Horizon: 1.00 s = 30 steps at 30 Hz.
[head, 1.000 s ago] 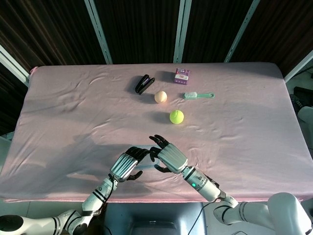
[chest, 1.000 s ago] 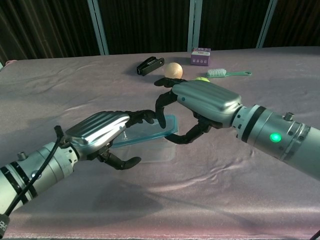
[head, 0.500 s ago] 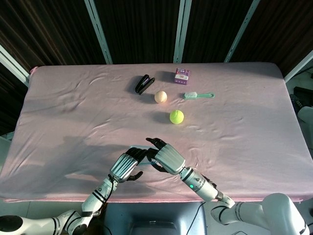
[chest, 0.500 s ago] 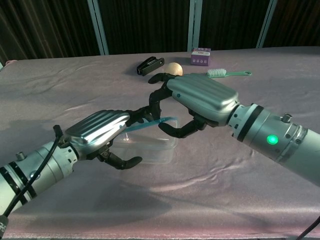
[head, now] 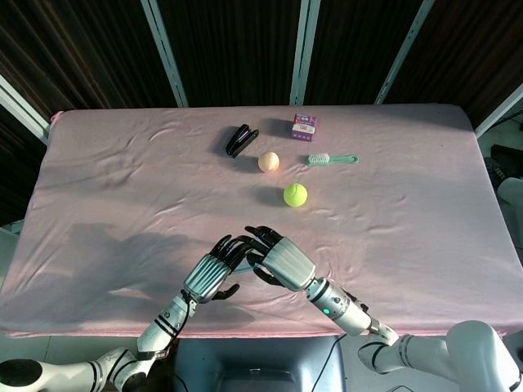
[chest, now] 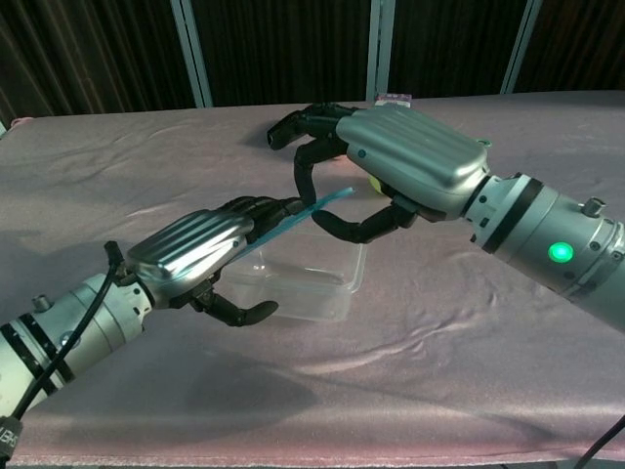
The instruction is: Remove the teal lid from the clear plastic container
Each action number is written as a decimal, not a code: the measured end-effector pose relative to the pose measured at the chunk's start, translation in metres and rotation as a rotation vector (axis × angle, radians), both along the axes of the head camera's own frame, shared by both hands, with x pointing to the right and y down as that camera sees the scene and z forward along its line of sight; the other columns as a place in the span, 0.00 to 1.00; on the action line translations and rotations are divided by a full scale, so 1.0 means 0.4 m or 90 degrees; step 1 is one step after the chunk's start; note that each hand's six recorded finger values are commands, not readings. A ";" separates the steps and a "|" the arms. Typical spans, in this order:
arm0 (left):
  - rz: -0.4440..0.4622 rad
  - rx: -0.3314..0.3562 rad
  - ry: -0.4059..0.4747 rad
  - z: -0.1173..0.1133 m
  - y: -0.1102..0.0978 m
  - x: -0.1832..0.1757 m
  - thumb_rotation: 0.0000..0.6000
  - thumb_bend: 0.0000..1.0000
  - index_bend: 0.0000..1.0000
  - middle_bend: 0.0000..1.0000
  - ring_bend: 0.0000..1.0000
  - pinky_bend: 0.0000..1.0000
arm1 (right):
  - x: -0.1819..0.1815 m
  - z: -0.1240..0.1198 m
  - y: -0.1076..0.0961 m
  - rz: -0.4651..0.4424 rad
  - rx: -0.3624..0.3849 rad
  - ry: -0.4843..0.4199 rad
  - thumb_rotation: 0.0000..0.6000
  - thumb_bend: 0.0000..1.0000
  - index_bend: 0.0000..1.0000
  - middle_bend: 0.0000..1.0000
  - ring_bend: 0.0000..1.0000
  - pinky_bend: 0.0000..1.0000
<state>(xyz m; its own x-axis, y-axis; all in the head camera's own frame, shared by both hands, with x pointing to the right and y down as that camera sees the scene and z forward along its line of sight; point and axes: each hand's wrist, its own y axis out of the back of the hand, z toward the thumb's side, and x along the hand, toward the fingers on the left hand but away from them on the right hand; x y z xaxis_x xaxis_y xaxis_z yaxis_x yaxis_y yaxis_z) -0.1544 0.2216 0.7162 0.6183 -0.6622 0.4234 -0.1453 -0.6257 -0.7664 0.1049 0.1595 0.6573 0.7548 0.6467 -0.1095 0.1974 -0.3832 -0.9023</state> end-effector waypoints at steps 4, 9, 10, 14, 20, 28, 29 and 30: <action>-0.001 0.006 0.002 -0.003 -0.004 -0.003 1.00 0.31 0.00 0.00 0.00 0.00 | 0.003 -0.015 0.000 -0.007 0.018 0.000 1.00 0.57 0.83 0.31 0.18 0.34; 0.002 0.021 0.013 -0.016 -0.010 -0.003 1.00 0.31 0.00 0.00 0.00 0.00 | 0.021 -0.033 -0.003 -0.013 0.049 0.012 1.00 0.57 0.84 0.31 0.18 0.35; 0.004 0.019 0.015 -0.017 -0.009 -0.003 1.00 0.31 0.00 0.00 0.00 0.00 | 0.027 -0.036 -0.006 -0.012 0.055 0.016 1.00 0.57 0.84 0.31 0.18 0.35; 0.030 0.029 0.026 -0.031 -0.001 -0.001 1.00 0.31 0.00 0.00 0.00 0.00 | 0.061 -0.055 -0.029 0.002 0.092 0.027 1.00 0.57 0.84 0.31 0.19 0.36; 0.056 0.056 0.047 -0.058 0.013 -0.002 1.00 0.31 0.00 0.00 0.00 0.00 | 0.113 -0.071 -0.073 0.034 0.109 0.030 1.00 0.57 0.84 0.31 0.19 0.37; 0.050 0.072 0.037 -0.073 0.007 -0.047 1.00 0.31 0.00 0.00 0.00 0.00 | 0.222 -0.079 -0.122 0.068 0.155 0.076 1.00 0.57 0.85 0.31 0.20 0.38; 0.046 0.075 0.034 -0.076 0.005 -0.060 1.00 0.31 0.00 0.00 0.00 0.00 | 0.241 -0.075 -0.128 0.074 0.159 0.088 1.00 0.57 0.85 0.31 0.20 0.38; 0.044 0.077 0.030 -0.077 0.004 -0.069 1.00 0.31 0.00 0.00 0.00 0.00 | 0.257 -0.071 -0.133 0.079 0.160 0.097 1.00 0.57 0.85 0.32 0.20 0.38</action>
